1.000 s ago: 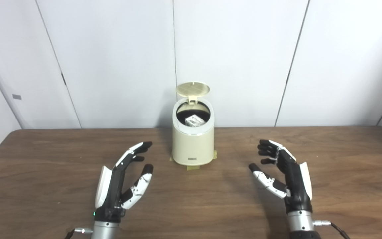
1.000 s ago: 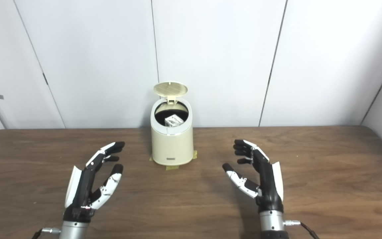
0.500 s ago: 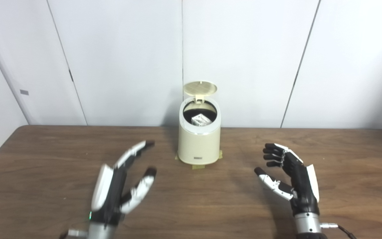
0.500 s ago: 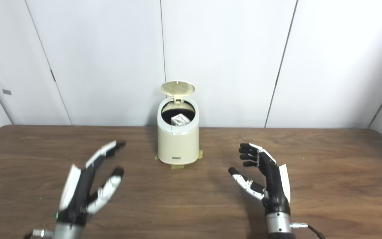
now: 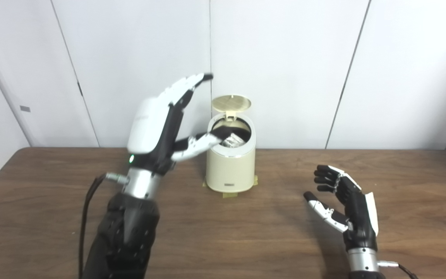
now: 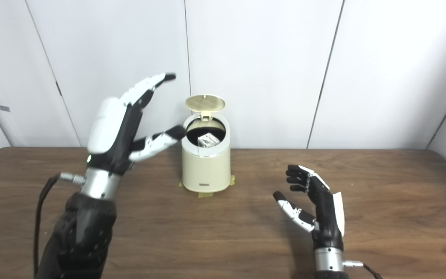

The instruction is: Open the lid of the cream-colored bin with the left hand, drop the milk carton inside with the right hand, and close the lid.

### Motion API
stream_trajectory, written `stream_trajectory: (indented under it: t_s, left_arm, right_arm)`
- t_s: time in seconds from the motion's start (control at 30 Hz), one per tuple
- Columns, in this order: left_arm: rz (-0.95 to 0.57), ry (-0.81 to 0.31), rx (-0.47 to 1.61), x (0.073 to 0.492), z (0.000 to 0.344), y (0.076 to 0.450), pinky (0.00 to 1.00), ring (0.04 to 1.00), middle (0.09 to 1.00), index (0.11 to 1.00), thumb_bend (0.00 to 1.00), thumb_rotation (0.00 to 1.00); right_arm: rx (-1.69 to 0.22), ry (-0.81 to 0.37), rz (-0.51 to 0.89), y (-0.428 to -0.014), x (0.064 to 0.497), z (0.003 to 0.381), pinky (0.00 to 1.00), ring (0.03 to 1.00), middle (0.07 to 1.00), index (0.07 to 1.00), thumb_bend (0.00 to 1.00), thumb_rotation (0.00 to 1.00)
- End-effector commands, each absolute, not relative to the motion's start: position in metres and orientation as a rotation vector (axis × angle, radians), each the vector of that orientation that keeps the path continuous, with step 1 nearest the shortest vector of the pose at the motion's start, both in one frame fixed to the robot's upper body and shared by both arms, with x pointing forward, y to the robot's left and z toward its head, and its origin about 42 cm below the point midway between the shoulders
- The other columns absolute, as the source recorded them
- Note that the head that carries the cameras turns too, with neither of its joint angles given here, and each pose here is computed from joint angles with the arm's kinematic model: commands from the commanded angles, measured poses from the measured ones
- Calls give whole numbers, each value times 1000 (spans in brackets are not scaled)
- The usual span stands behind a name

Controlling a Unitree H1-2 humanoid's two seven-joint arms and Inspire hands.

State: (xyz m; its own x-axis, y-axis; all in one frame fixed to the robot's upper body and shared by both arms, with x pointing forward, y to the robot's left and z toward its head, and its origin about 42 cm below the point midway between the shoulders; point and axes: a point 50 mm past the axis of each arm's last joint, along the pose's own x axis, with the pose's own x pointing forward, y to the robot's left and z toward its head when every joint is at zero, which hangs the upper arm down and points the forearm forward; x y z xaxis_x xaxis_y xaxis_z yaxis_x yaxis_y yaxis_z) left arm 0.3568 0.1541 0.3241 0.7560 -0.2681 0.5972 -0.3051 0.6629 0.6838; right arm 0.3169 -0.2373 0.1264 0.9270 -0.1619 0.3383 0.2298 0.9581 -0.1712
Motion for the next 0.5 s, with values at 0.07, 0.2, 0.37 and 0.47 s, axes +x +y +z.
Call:
stream_trajectory:
  t_s: [0.07, 0.2, 0.37, 0.47]
  left_arm:
    - [44, -751, 953, 375, 349, 132, 997, 990, 914, 912, 875, 982]
    - [26, -697, 1032, 390, 360, 119, 1000, 1000, 932, 929, 867, 983]
    - [-7, -620, 1104, 413, 375, 107, 1000, 1000, 943, 945, 869, 991]
    - [-18, -574, 1152, 429, 382, 100, 1000, 1000, 928, 932, 920, 996]
  right_arm:
    - [-243, -265, -211, -246, 304, 106, 626, 684, 698, 688, 293, 181]
    - [-244, -273, -206, -244, 308, 105, 607, 678, 694, 684, 280, 129]
    - [-228, -283, -189, -239, 312, 103, 593, 669, 685, 675, 285, 154]
    - [-220, -290, -175, -237, 312, 103, 594, 671, 685, 676, 286, 137]
